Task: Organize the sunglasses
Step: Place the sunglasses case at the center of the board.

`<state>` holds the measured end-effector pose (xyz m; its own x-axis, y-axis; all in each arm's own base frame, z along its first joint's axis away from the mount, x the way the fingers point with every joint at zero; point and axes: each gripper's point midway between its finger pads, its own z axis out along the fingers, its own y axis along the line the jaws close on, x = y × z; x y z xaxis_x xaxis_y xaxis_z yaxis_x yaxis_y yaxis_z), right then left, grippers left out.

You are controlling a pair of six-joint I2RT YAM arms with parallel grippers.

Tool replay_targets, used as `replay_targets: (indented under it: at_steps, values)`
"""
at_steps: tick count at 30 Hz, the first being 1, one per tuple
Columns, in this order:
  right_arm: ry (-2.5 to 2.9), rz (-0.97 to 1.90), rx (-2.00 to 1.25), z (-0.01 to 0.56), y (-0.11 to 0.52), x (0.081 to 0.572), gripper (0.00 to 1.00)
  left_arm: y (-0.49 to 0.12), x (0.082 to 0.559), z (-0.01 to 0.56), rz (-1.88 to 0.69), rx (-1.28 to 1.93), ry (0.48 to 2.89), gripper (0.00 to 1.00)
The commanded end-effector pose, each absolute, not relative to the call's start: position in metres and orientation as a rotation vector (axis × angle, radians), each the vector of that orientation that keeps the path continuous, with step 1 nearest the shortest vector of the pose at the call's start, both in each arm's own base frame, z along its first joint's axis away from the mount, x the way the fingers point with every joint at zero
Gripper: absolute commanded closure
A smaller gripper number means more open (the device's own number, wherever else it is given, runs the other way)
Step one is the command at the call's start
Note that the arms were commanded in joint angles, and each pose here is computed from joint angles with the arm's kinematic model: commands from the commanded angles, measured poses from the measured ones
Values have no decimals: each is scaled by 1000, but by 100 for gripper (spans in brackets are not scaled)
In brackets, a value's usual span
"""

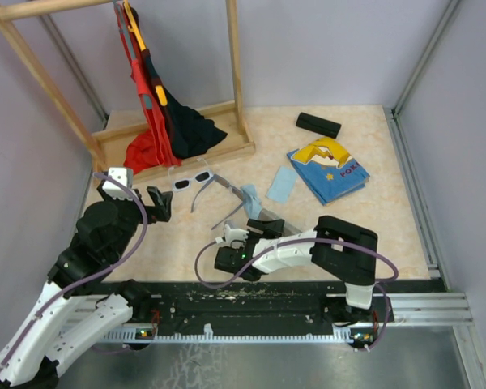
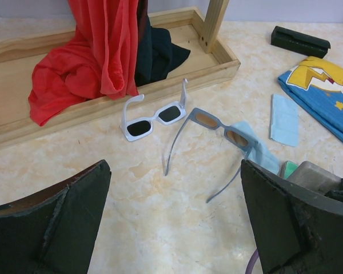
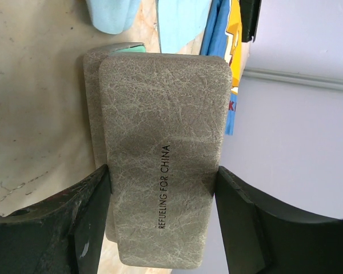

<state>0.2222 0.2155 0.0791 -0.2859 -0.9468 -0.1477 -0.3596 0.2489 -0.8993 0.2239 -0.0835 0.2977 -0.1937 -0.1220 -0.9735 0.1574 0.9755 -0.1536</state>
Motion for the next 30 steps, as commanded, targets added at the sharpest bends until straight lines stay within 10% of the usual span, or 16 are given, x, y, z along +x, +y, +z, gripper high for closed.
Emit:
replay_targets:
  at_steps: [1,22,30]
  values:
    - [1774,-997,-1177,77,226,215,59,-86,224,296,-272,25,1749,0]
    - [1824,-850,-1198,64,252,189,10,-85,217,289,-296,11,1768,0]
    - [1859,-632,-1184,79,277,172,6,-86,216,289,-305,6,1775,0]
